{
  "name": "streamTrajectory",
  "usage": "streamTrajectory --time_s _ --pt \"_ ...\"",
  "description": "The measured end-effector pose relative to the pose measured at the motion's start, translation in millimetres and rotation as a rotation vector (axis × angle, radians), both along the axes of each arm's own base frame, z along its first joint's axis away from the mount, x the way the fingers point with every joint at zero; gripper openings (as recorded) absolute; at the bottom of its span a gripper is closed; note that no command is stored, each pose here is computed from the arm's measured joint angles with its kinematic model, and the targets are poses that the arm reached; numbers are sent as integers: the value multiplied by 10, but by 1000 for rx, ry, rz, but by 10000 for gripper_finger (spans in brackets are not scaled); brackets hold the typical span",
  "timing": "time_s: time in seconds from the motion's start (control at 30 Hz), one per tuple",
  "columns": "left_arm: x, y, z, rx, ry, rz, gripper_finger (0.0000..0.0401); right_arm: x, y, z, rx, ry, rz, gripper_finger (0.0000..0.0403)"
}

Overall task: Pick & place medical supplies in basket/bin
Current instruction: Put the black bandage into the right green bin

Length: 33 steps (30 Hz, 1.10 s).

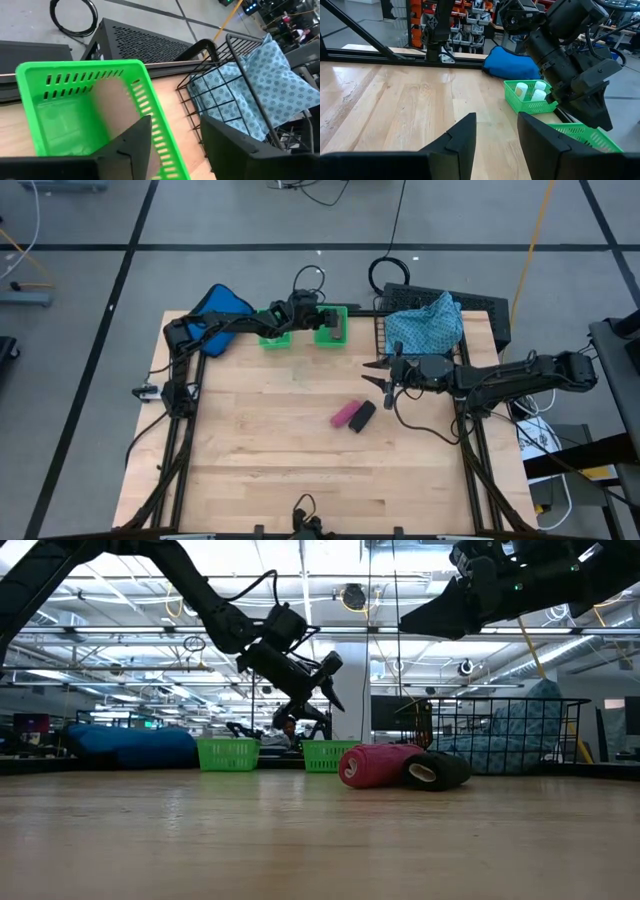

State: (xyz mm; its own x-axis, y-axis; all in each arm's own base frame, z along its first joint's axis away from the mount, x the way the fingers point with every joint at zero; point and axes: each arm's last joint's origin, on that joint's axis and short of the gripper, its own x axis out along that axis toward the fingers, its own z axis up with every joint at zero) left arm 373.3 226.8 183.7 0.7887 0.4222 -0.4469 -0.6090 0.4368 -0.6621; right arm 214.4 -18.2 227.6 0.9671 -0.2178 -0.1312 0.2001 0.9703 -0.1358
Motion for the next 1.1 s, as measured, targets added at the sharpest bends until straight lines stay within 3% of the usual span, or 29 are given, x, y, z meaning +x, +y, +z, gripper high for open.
streamTrajectory --time_s 0.23,0.33,0.47,0.67,0.97,1.1 --pt "10 -1 17 23 -11 -15 199 -1 0 -7 0 7 0 132" --pt "0 -1 87 64 -27 -128 200 -3 0 -20 3 19 0 132" --pt "-39 -84 381 164 -92 -332 200 -4 0 -27 12 25 -1 132" --pt "-92 -470 778 280 -84 -563 200 -5 0 -30 10 29 -1 132" --pt "-150 -980 1232 459 -97 -609 200 -16 4 -97 16 98 6 132" --pt "-172 -1181 1338 515 -93 -653 200 -36 30 -185 98 180 75 132"
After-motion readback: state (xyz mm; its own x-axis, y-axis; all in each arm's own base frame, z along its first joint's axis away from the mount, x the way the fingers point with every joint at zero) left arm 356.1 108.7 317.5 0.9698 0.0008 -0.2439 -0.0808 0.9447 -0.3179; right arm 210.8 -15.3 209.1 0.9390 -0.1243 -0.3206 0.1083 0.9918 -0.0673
